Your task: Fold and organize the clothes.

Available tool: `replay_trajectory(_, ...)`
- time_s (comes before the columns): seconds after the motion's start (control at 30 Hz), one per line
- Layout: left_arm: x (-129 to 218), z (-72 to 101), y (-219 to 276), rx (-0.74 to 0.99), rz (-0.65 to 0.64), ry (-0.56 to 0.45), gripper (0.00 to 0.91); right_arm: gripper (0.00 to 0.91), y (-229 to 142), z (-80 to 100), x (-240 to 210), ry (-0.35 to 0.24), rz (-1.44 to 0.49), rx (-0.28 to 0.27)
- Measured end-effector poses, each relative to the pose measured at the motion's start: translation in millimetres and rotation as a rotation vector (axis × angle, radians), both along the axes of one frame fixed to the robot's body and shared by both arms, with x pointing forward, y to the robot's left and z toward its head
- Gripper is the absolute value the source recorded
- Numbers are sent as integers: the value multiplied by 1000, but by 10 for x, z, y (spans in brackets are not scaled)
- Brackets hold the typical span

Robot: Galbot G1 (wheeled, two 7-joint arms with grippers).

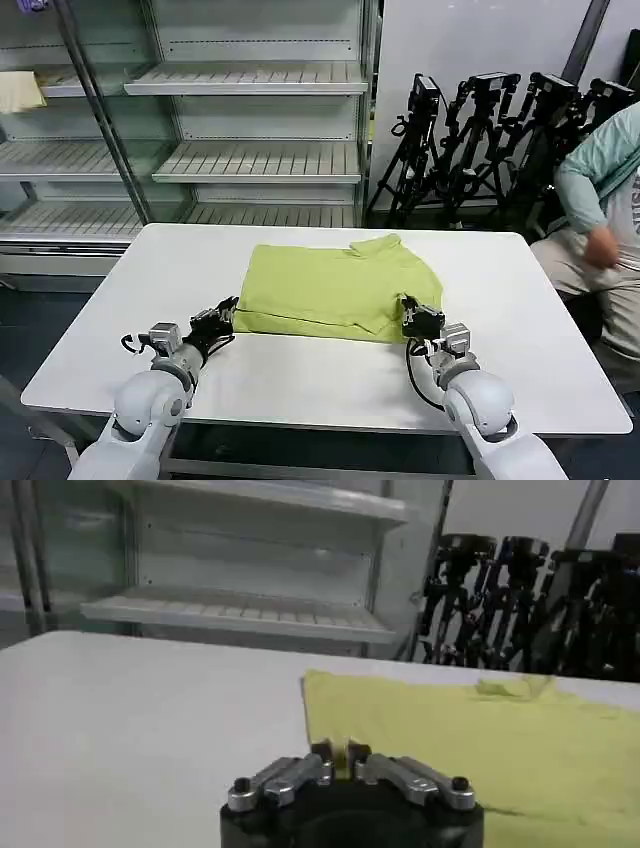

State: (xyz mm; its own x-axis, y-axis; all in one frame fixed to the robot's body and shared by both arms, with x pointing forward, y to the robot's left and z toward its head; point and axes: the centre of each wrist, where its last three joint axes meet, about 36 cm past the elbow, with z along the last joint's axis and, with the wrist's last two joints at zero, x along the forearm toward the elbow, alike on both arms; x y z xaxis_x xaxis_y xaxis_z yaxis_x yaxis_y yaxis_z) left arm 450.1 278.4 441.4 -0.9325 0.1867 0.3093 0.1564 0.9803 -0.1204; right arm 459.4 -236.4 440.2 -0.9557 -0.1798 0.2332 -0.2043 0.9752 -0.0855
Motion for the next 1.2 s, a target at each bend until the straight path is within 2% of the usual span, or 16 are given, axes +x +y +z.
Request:
replay_trajectory(0.33,-145,46,49,33,-14,24,907,907,-147,115,-335,33,-36,-2)
replay_trajectory(0.5,-301,45,33,45,-41,58,907,897,-231,97,-559,85,-67,-7)
replay_trajectory(0.53,-320,42,34,47,-43,64,907,373,-248,85,-588,96,-72,-8)
replay_trajectory(0.57,-333,40,34,49,-43,69,907,0,-262,75,-612,105,-77,-9)
replay_trajectory(0.63,-346,34,42,53,-39,78,907,0,-294,57,-651,123,-88,-6)
replay_trajectory(0.67,-350,31,47,54,-37,81,584,0,-308,55,-668,130,-92,-5)
replay_trajectory(0.7,-350,28,51,55,-37,85,171,0,-321,54,-684,136,-95,-5)
replay_trajectory(0.77,-344,11,61,56,-34,93,10,0,-342,47,-713,149,-99,-3)
replay_trajectory(1.2,-295,-65,19,51,-46,123,10,0,-417,1,-778,199,-109,19)
